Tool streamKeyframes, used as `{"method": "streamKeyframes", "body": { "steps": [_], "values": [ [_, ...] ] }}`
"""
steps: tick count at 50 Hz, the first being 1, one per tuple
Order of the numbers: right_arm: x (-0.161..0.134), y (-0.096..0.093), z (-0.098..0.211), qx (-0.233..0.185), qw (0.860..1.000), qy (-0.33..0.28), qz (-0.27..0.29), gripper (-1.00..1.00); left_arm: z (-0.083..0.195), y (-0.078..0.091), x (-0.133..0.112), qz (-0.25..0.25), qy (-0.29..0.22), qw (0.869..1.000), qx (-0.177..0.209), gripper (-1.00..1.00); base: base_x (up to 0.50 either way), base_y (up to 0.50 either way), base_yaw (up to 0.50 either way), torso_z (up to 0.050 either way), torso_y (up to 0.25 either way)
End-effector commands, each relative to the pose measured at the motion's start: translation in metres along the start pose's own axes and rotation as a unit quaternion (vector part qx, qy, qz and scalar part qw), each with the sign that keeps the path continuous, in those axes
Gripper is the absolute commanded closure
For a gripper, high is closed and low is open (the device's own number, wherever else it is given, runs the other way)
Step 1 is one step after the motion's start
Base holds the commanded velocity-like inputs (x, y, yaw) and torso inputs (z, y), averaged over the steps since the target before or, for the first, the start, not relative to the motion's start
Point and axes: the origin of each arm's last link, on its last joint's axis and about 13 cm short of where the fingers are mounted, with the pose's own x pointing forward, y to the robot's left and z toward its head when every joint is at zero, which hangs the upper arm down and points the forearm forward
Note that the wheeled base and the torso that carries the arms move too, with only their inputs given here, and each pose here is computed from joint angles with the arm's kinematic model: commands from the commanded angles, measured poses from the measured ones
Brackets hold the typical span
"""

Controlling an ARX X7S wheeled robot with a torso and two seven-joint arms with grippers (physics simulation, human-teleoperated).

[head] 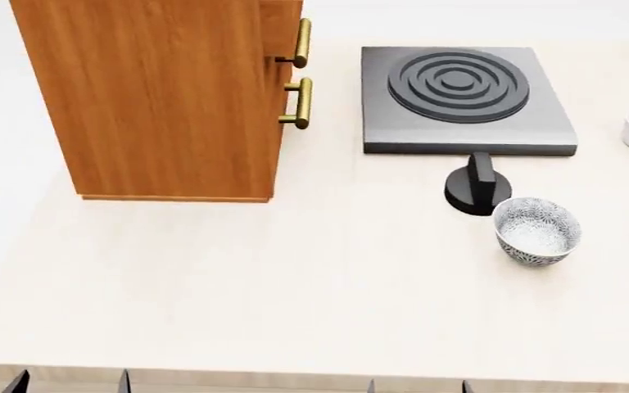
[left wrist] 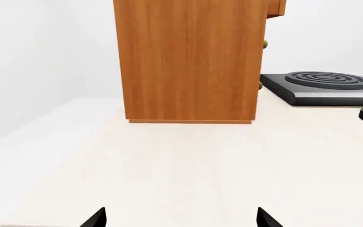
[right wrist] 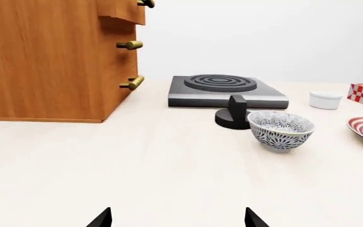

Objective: Pick the akita bowl on the wooden cabinet and place it on the plate.

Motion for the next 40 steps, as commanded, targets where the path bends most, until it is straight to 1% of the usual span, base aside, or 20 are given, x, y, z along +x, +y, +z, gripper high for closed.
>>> {"method": "streamKeyframes", "body": {
  "steps": [1, 5, 14, 16, 17, 19, 31, 37, 40],
  "values": [
    [0.0001, -0.0007, -0.0001, 0.001, 1.000, 0.001, 0.000, -1.00, -0.0014, -0.0002, 0.0018, -0.001, 0.002, 1.000, -0.001, -1.00, 0.00, 0.00, 0.00, 0.000, 0.000],
    [-0.0002, -0.0008, -0.0001, 0.010, 1.000, -0.001, 0.003, -1.00, -0.0006, -0.0015, 0.0004, 0.000, -0.002, 1.000, -0.003, -1.00, -0.04, -0.09, 0.00, 0.000, 0.000],
    [-0.0006, -0.0008, 0.0003, 0.009, 1.000, -0.003, 0.002, -1.00, -0.0004, -0.0016, -0.0001, 0.000, -0.002, 1.000, -0.003, -1.00, 0.00, 0.00, 0.00, 0.000, 0.000],
    [-0.0018, -0.0015, 0.0014, 0.022, 1.000, -0.014, -0.002, -1.00, -0.0002, -0.0017, -0.0003, 0.000, -0.002, 1.000, -0.003, -1.00, 0.00, 0.00, 0.00, 0.000, 0.000],
    [-0.0021, -0.0016, 0.0015, 0.018, 1.000, -0.012, 0.002, -1.00, -0.0002, -0.0017, -0.0003, 0.000, -0.002, 1.000, -0.003, -1.00, 0.00, 0.00, 0.00, 0.000, 0.000],
    [-0.0017, -0.0015, 0.0010, 0.022, 1.000, -0.010, 0.004, -1.00, -0.0005, -0.0016, 0.0000, 0.000, -0.002, 1.000, -0.003, -1.00, 0.00, 0.00, 0.00, 0.000, 0.000],
    [-0.0007, -0.0013, -0.0002, 0.022, 1.000, -0.004, 0.004, -1.00, 0.0000, -0.0019, -0.0002, 0.000, -0.002, 1.000, -0.003, -1.00, -0.06, -0.47, 0.00, 0.000, 0.000],
    [-0.0008, -0.0006, -0.0001, 0.015, 1.000, -0.004, 0.005, -1.00, 0.0001, -0.0019, -0.0003, 0.000, -0.002, 1.000, -0.002, -1.00, 0.00, -0.02, 0.00, 0.000, 0.000],
    [-0.0008, -0.0003, 0.0001, 0.009, 1.000, -0.005, 0.005, -1.00, 0.0010, -0.0014, -0.0003, -0.001, -0.001, 1.000, -0.008, -1.00, 0.00, 0.00, 0.00, 0.000, 0.000]
  ]
}}
